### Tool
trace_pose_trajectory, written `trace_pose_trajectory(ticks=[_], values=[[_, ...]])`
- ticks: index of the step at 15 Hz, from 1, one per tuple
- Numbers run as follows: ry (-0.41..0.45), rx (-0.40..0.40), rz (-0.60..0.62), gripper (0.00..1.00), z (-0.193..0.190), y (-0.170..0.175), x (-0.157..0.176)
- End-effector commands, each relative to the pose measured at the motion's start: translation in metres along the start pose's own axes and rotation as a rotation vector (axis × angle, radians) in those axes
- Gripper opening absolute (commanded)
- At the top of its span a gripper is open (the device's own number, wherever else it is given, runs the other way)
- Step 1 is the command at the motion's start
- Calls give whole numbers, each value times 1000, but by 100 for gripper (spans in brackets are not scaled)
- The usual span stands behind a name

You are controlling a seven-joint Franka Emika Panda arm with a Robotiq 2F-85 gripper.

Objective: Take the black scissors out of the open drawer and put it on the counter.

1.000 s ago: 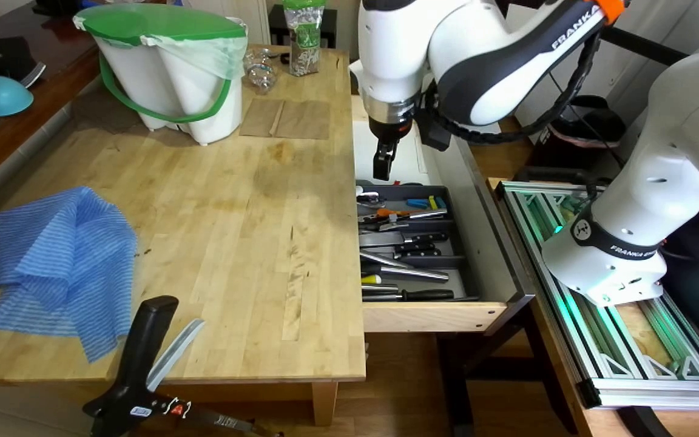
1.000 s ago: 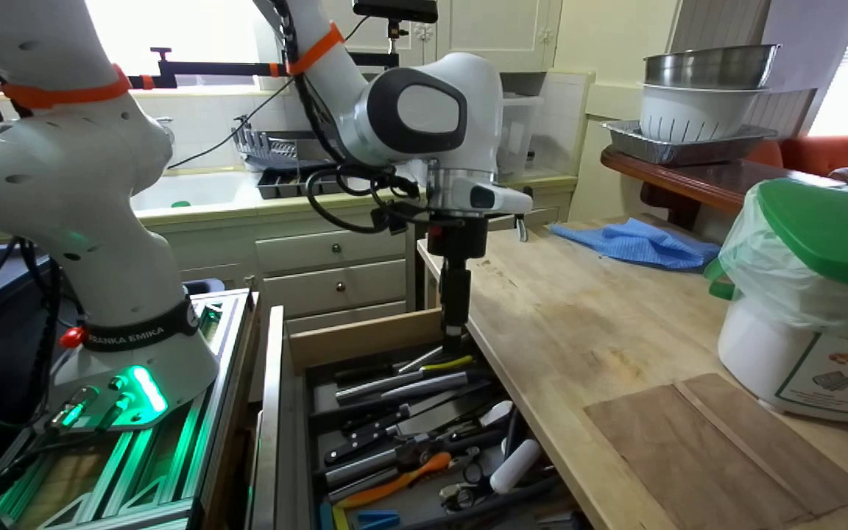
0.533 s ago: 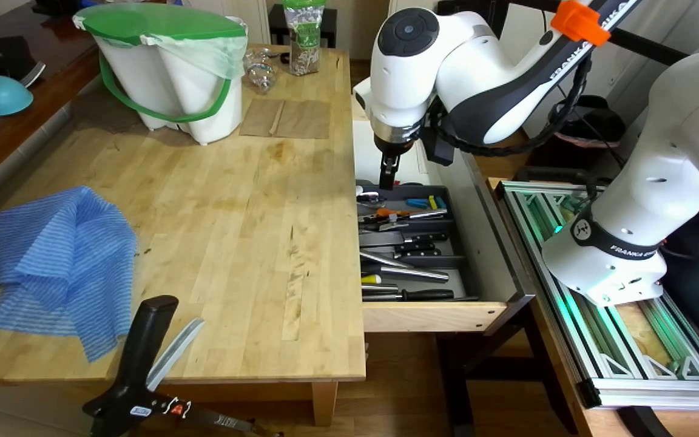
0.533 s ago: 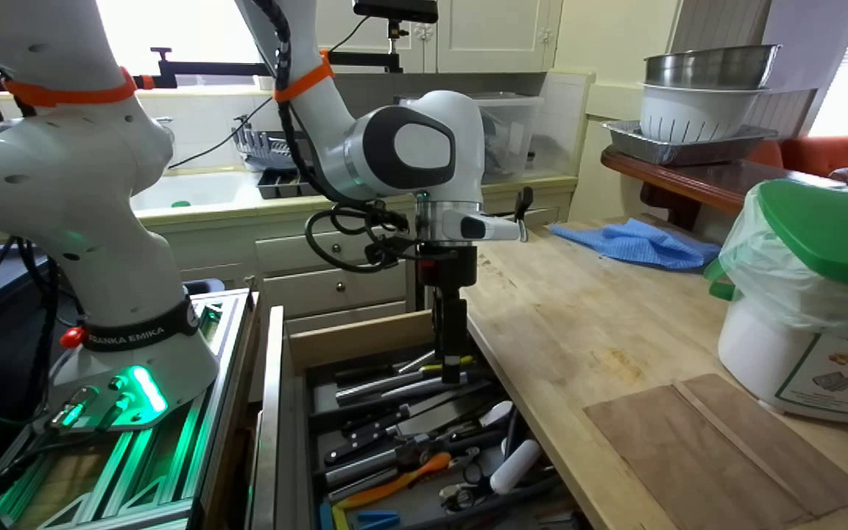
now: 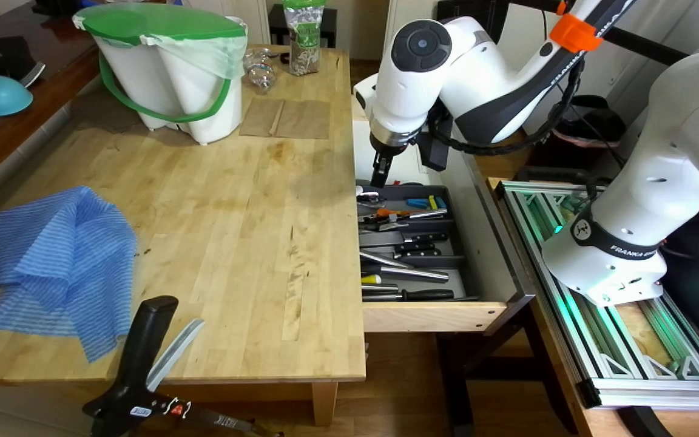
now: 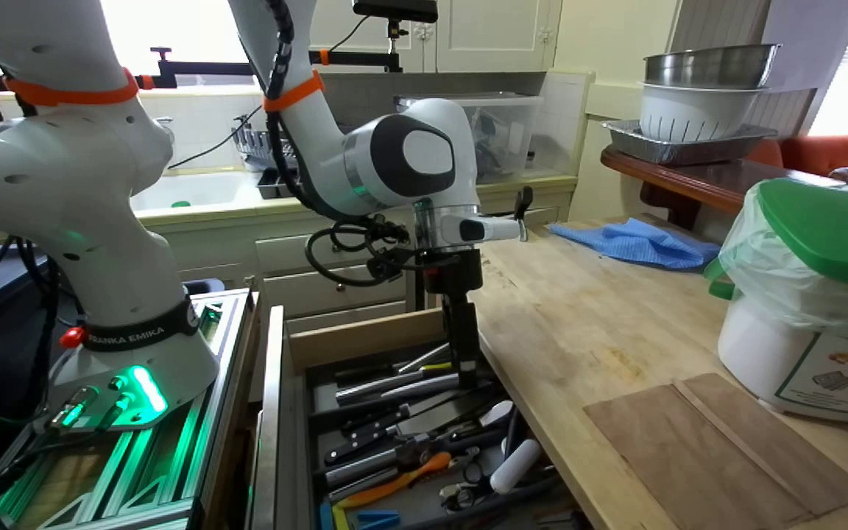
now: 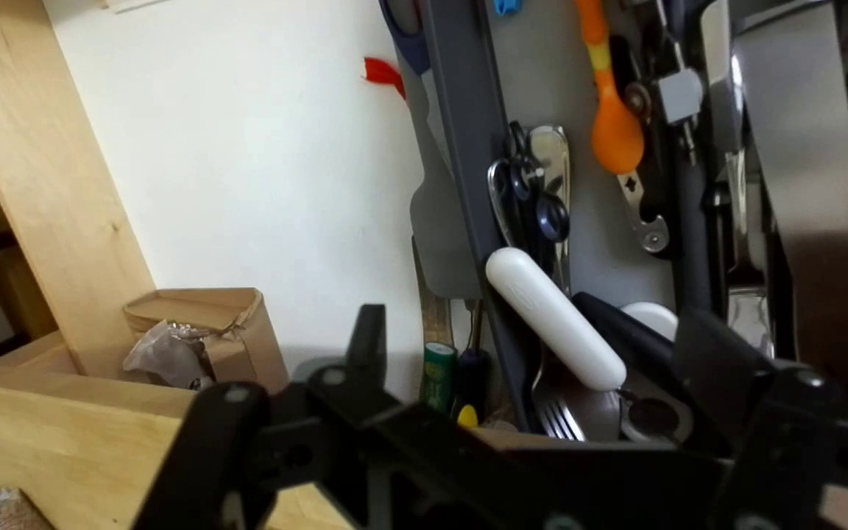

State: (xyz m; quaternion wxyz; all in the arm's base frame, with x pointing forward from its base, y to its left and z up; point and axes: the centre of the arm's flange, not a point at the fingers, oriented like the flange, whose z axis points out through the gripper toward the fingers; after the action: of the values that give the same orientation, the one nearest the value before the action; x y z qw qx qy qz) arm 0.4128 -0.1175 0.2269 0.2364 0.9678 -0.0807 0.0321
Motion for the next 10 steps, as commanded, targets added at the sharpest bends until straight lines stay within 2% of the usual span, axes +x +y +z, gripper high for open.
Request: trace_pose_trajectory(ticks=[1, 5, 10], values=[[98, 4, 55, 100, 38, -12, -12], [154, 77, 130, 100, 62, -20, -25], [202, 139, 156, 100, 84, -19, -41]])
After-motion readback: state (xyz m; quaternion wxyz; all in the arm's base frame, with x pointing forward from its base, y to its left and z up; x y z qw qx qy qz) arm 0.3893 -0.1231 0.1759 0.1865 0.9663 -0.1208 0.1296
